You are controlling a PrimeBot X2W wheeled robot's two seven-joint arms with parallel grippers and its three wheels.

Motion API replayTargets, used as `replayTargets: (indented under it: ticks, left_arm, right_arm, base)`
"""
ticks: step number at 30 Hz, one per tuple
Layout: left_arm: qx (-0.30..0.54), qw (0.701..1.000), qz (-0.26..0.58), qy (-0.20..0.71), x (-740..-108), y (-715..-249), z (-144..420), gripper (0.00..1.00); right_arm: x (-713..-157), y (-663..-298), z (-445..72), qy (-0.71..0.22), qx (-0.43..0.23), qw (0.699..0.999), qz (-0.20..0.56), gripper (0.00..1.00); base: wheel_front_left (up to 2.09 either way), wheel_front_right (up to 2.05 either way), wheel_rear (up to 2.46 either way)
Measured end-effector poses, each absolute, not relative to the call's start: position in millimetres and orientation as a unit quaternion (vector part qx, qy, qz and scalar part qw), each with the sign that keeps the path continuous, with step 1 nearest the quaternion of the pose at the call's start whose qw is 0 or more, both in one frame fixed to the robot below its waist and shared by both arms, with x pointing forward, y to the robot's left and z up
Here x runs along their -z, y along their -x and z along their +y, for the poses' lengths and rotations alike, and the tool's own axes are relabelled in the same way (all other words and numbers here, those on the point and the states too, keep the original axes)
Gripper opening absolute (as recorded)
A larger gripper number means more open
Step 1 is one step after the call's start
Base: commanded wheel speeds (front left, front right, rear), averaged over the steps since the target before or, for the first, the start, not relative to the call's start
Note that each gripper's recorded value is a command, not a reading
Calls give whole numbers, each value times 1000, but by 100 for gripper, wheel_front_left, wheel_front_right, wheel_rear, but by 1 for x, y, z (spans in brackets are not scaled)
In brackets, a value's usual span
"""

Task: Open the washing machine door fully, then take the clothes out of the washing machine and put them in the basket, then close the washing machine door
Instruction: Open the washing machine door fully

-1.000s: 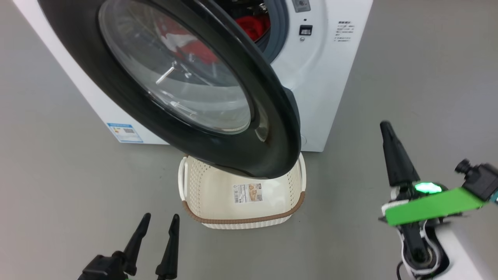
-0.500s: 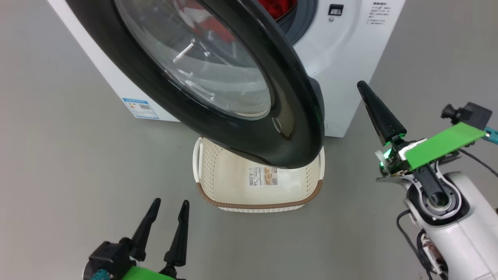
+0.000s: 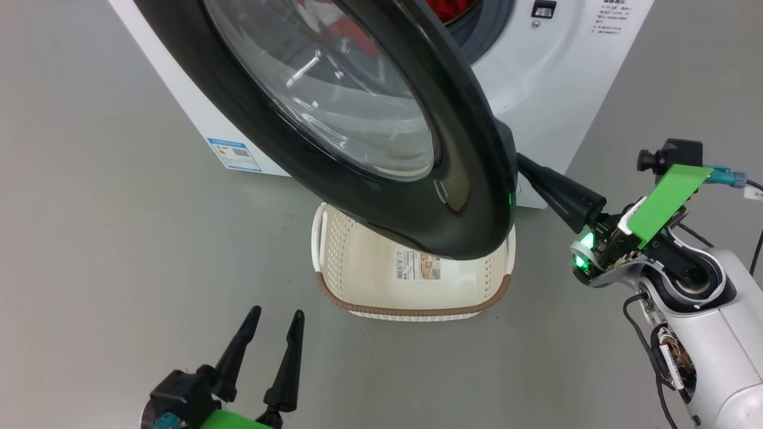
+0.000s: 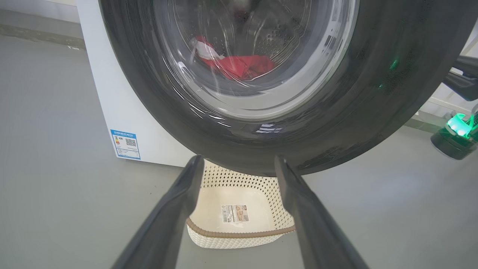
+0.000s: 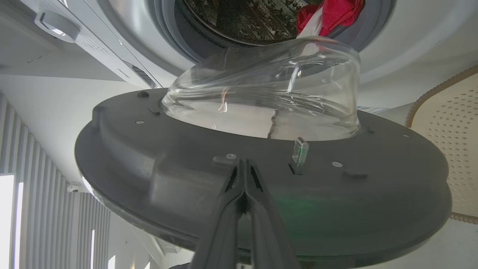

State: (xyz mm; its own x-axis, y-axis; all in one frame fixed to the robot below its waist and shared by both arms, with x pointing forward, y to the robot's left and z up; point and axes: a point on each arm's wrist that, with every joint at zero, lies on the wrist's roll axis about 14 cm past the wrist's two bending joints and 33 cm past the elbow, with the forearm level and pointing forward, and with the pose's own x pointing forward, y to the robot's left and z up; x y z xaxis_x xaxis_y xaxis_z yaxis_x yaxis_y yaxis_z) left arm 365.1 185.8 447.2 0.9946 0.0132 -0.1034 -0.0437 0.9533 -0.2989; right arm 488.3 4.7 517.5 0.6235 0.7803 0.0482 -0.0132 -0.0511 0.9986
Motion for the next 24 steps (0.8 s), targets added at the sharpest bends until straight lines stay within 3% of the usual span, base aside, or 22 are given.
replayTargets:
  ticks: [24]
  left_arm:
    - [-58,986,18,155,-467,-333,208,100]
  right_arm:
    - [-530,-425,78,-583,-423,582,378,0]
  base:
    - [0,0,0]
